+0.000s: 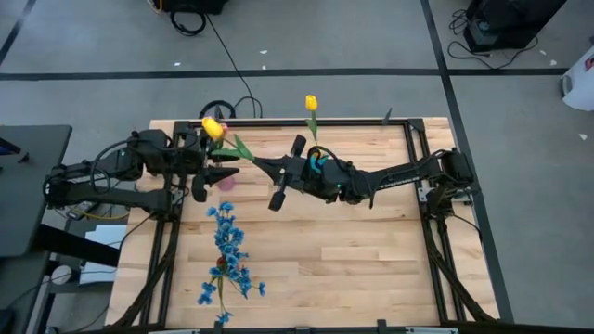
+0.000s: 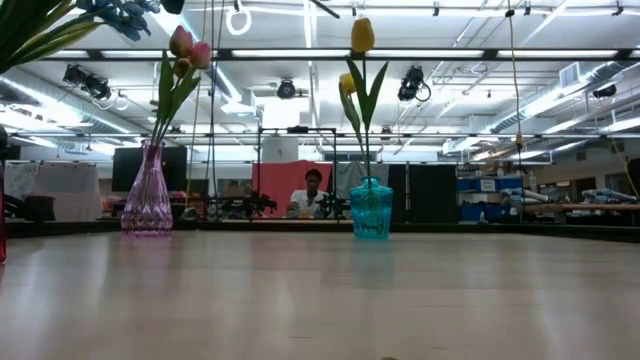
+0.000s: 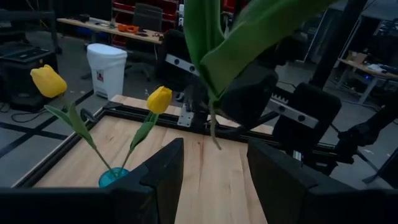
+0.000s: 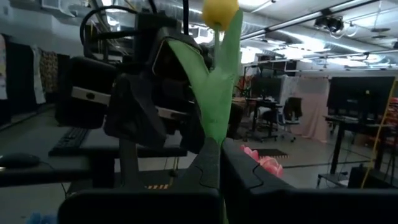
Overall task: Sort flowers into vase by color
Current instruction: Put the yellow tulip into the blue vase
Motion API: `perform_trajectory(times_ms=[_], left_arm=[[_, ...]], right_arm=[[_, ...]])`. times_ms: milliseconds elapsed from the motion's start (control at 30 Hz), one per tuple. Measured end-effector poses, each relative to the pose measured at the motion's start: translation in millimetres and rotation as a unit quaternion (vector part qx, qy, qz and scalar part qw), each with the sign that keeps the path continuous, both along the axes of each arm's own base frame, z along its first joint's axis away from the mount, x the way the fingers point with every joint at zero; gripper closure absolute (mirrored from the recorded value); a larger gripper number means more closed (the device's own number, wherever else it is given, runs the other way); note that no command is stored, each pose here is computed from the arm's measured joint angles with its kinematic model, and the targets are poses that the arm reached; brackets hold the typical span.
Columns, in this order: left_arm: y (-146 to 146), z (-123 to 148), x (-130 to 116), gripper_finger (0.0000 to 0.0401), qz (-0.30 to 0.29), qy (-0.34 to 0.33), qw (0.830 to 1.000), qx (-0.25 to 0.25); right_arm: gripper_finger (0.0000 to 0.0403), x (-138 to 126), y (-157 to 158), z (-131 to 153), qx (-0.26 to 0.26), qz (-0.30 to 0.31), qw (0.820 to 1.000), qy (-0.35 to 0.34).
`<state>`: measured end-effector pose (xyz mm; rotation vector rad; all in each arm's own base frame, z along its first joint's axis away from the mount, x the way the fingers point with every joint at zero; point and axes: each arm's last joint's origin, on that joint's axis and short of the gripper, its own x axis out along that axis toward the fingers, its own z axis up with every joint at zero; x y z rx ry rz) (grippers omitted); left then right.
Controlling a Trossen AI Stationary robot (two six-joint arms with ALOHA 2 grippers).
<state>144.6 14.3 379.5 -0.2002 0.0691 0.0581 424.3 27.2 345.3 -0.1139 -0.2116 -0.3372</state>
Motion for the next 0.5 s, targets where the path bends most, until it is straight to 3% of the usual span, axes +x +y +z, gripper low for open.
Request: perform_trajectory(times_ms=[500], left_arm=[[0, 0, 0, 0.0218, -0.004, 0.003, 0.999, 0.036]], right_arm=[[0.0394, 1, -24, 3, -0.019, 0.039, 0.999, -0.017]])
